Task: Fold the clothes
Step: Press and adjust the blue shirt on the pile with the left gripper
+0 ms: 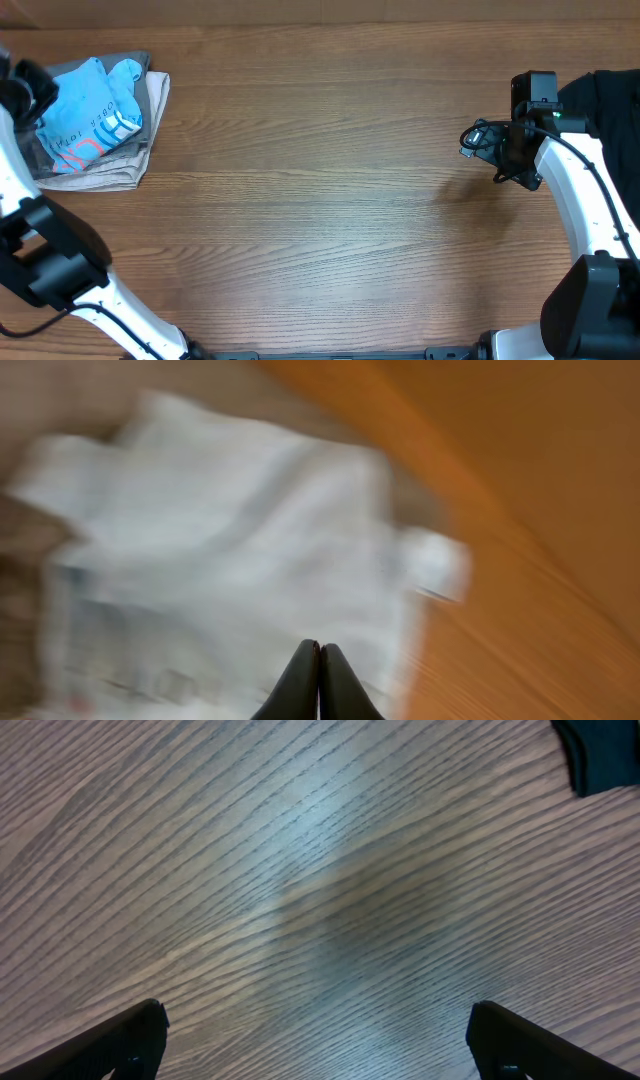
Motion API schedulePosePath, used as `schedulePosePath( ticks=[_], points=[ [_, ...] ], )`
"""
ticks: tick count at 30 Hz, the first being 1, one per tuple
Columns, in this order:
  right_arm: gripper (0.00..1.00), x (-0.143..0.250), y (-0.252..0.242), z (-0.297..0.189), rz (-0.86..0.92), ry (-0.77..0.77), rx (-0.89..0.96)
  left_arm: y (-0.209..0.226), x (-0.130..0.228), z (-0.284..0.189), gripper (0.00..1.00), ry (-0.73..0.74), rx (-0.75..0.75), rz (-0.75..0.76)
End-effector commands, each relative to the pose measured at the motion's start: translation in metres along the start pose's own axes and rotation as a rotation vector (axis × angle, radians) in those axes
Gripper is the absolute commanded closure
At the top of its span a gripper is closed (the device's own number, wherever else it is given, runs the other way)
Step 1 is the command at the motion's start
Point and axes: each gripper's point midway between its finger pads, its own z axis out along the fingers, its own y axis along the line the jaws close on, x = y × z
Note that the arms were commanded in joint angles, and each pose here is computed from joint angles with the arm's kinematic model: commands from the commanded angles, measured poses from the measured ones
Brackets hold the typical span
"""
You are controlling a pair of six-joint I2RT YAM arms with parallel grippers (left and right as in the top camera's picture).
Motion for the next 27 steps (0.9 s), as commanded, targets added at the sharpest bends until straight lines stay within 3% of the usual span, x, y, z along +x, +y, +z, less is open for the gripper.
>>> schedulePosePath(
  ticks=[1, 9, 12, 17, 27],
  points=[
    [0.0, -0.005, 0.0, -0.005, -0.002, -0.024, 0.002, -0.05, 0.031, 0.007, 0.96, 0.104, 0.112, 0.032],
    [0.0, -0.005, 0.0, -0.005, -0.002, -0.024, 0.002, -0.059, 0.109, 0.078, 0.96, 0.345, 0.084, 0.04],
    [0.0, -0.005, 0.0, -0.005, -0.002, -0.024, 0.002, -0.057, 0.123, 0.097, 0.96, 0.393, 0.098, 0.033],
    [0.0, -0.005, 0.0, -0.005, -0.002, -0.024, 0.002, -0.083, 0.132, 0.102, 0.96, 0.44, 0.3, 0.06],
    [0.0, -0.005, 0.0, -0.005, -0.002, -0.024, 0.002, -0.041, 0.176, 0.135, 0.96, 0.477, 0.223, 0.138]
  ],
)
